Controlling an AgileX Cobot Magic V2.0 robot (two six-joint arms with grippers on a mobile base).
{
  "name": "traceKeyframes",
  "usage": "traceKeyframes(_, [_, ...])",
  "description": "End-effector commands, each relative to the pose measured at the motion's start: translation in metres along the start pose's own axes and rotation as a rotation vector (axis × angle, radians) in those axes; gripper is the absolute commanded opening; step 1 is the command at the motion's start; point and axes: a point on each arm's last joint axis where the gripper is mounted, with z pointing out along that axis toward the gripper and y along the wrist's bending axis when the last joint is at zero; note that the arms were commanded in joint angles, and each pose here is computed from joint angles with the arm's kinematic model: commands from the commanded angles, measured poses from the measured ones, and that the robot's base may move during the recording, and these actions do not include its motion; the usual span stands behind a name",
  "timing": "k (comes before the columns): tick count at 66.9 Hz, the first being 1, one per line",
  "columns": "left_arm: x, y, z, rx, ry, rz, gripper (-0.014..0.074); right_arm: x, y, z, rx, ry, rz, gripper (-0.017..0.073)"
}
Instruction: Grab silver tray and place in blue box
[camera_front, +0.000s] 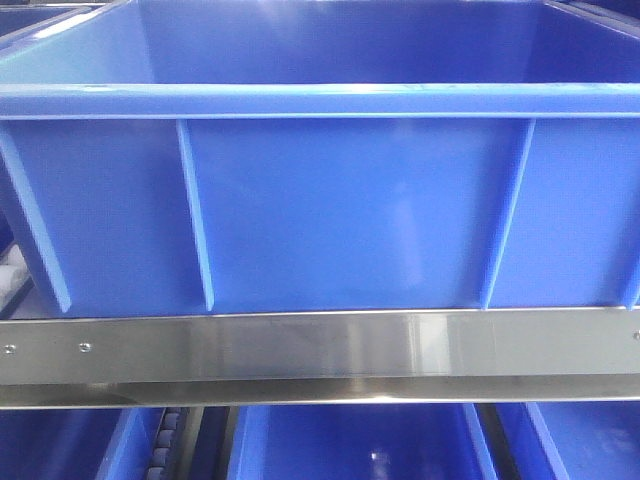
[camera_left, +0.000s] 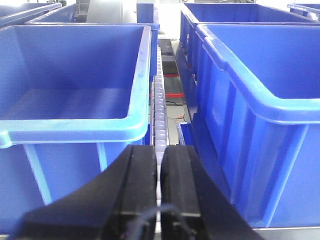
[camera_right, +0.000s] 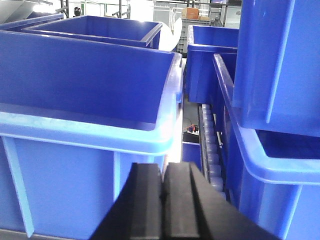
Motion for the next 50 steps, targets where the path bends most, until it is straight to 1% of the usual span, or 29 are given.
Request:
traceKeyframes(1, [-0.0032, 0.0002, -0.0011, -0.001, -0.088, -0.003, 0.0014, -0.0164, -0.0009, -0.0027, 0.01, -0.135, -0.007, 0.0048])
traceKeyframes(50, [-0.0032, 0.0002, -0.0011, -0.001, -0.088, -0.003, 0.0014, -0.0164, -0.0009, -0.0027, 0.01, -0.135, -0.007, 0.0048])
